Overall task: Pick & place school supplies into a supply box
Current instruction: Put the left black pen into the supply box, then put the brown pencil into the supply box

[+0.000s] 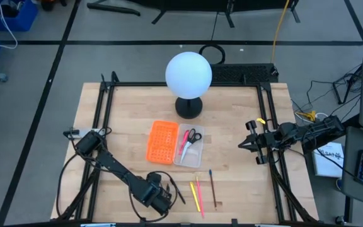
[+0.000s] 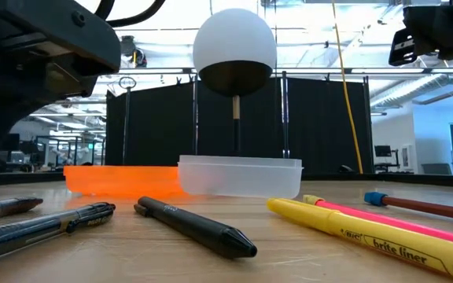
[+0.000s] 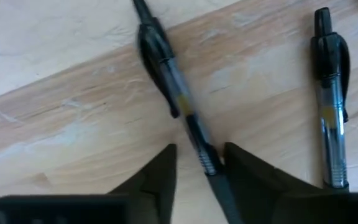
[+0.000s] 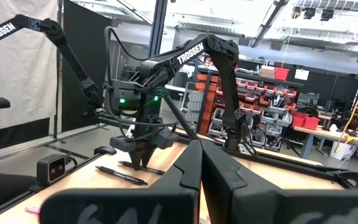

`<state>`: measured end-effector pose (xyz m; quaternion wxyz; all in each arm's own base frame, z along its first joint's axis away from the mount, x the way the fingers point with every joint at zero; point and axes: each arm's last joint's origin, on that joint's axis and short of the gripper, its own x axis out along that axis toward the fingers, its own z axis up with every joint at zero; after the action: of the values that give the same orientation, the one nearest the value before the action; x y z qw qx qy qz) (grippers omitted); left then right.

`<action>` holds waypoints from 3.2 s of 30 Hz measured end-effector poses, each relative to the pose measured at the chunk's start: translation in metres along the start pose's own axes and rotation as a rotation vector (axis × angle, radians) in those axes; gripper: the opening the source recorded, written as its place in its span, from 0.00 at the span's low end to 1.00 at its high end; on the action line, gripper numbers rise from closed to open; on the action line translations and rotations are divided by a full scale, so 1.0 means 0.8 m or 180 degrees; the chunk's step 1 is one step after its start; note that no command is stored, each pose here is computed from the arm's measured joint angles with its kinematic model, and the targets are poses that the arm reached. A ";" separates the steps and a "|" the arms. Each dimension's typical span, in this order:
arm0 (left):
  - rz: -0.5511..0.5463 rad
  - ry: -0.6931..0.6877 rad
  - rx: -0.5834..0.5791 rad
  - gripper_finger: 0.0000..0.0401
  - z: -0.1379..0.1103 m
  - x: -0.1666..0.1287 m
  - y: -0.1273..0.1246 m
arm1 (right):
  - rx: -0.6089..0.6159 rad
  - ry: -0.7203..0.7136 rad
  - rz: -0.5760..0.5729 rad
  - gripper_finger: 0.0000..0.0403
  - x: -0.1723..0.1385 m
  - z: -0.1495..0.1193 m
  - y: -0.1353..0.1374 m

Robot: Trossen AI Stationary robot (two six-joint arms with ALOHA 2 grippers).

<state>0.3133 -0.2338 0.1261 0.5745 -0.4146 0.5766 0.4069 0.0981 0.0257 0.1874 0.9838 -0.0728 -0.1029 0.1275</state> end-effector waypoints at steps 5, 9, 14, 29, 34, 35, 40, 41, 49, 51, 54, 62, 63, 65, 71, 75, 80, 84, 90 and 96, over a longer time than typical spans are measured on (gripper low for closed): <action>-0.0062 -0.0018 0.0090 0.13 0.000 0.001 -0.002 | 0.0062 0.0023 0.0003 0.00 0.000 -0.001 0.000; -0.0099 -0.0123 0.0153 0.06 0.000 0.001 -0.002 | 0.0166 0.0022 0.0006 0.00 0.000 -0.001 0.000; -0.0136 -0.0212 0.0160 0.06 0.000 0.000 -0.002 | 0.0245 0.0023 0.0012 0.00 0.000 -0.001 0.000; -0.1274 -0.1138 0.0331 0.06 0.040 -0.126 -0.044 | 0.0333 0.0057 0.0021 0.00 0.000 -0.002 0.001; -0.1387 -0.1140 0.0597 0.06 0.104 -0.162 -0.065 | 0.0333 0.0057 0.0021 0.00 0.000 -0.002 0.001; -0.1353 -0.1115 0.0642 0.06 0.118 -0.160 -0.068 | 0.0332 0.0057 0.0021 0.00 0.000 -0.002 0.001; -0.1150 -0.1007 0.0708 0.06 0.193 -0.149 -0.064 | 0.0329 0.0058 0.0021 0.00 0.000 -0.002 0.001; -0.1082 -0.1012 0.0706 0.06 0.205 -0.143 -0.060 | 0.0328 0.0059 0.0021 0.00 0.000 -0.002 0.001; -0.0626 -0.0935 0.0599 0.06 0.262 -0.098 -0.032 | 0.0262 0.0062 0.0022 0.00 0.000 -0.002 0.001; -0.0569 -0.0903 0.0579 0.06 0.270 -0.090 -0.026 | 0.0227 0.0063 0.0022 0.00 0.000 -0.002 0.001; -0.0633 -0.0869 0.0591 0.06 0.279 -0.085 -0.025 | 0.0181 0.0063 0.0024 0.00 0.000 -0.002 0.001; -0.0784 -0.0884 0.0656 0.06 0.288 -0.071 -0.035 | 0.0167 0.0062 0.0023 0.00 0.000 -0.002 0.001; -0.0788 -0.0846 0.0662 0.06 0.287 -0.068 -0.035 | 0.0167 0.0064 0.0024 0.00 0.000 -0.002 0.001; -0.0773 -0.0802 0.0649 0.07 0.288 -0.060 -0.038 | 0.0167 0.0061 0.0024 0.00 0.000 -0.002 0.001; -0.0867 -0.0746 0.0594 0.13 0.287 -0.060 -0.041 | 0.0166 0.0067 0.0022 0.00 0.001 -0.003 0.001; -0.0860 -0.0743 0.0616 0.20 0.286 -0.060 -0.041 | 0.0155 0.0065 0.0022 0.00 0.001 -0.003 0.001; -0.0861 -0.0723 0.0697 0.29 0.283 -0.060 -0.041 | 0.0175 0.0077 0.0025 0.00 0.001 -0.003 0.001; -0.0936 -0.0664 0.0970 0.34 0.281 -0.071 -0.041 | 0.0179 0.0086 0.0025 0.00 0.001 -0.003 0.001; -0.1408 -0.0677 0.1396 0.32 0.236 -0.137 -0.035 | 0.0179 0.0099 0.0027 0.00 0.001 -0.004 0.001; -0.1464 -0.1364 0.1368 0.17 0.126 -0.191 -0.011 | 0.0182 0.0162 0.0037 0.00 0.001 -0.006 0.001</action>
<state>0.3537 -0.1399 0.2784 0.8323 -0.3088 0.4074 0.2145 0.0996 0.0263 0.1826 0.9870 -0.0485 -0.0738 0.1341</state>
